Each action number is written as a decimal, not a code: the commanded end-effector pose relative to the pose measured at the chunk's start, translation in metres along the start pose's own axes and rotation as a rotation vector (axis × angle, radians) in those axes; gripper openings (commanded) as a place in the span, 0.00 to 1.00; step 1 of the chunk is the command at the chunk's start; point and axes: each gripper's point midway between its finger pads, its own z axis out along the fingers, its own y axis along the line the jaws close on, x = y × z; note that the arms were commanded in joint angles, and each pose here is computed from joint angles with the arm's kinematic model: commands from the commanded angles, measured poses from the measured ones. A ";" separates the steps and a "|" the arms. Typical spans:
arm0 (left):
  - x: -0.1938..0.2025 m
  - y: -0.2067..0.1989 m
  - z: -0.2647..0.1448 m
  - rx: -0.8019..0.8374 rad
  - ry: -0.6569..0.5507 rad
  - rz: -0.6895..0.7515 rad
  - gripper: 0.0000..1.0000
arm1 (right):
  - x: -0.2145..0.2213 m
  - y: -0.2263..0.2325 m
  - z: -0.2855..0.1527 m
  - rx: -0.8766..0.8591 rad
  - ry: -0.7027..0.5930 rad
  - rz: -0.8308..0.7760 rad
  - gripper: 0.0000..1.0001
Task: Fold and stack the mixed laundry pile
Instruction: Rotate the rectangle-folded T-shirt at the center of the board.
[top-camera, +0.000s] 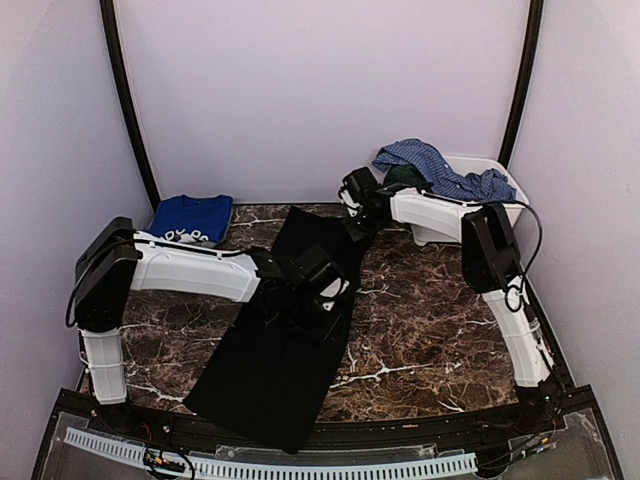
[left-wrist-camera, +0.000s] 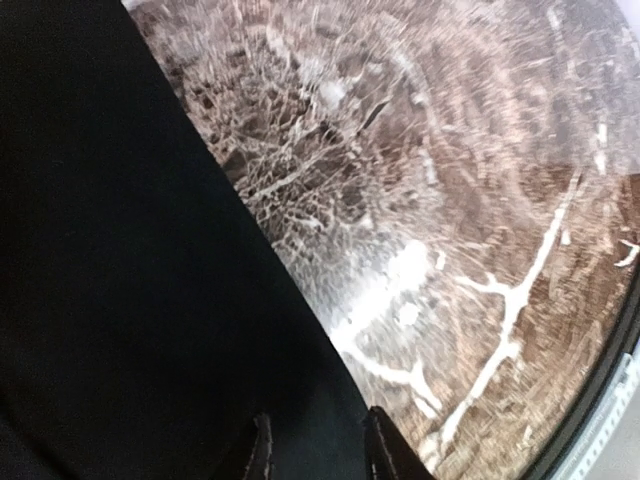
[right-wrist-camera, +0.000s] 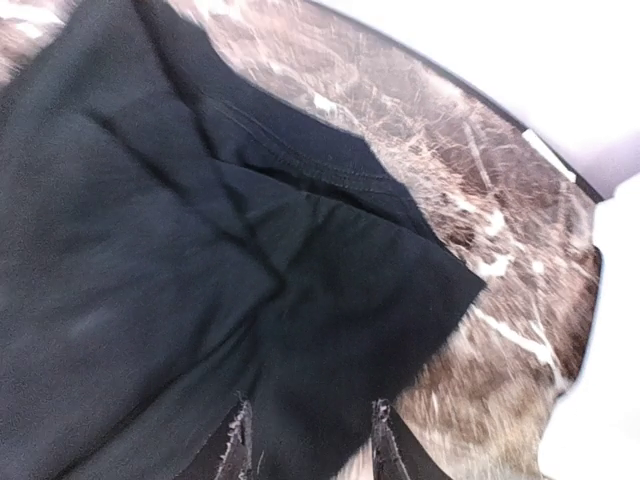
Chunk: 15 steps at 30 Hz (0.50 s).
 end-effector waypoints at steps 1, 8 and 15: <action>-0.005 -0.007 -0.074 0.000 -0.096 -0.037 0.34 | -0.052 0.020 -0.095 -0.197 -0.183 0.062 0.38; 0.048 0.017 -0.104 -0.080 -0.038 -0.032 0.34 | 0.004 0.071 -0.096 -0.304 -0.025 0.059 0.36; 0.092 0.006 -0.083 -0.047 0.039 0.023 0.31 | 0.047 0.080 -0.053 -0.258 0.101 0.054 0.31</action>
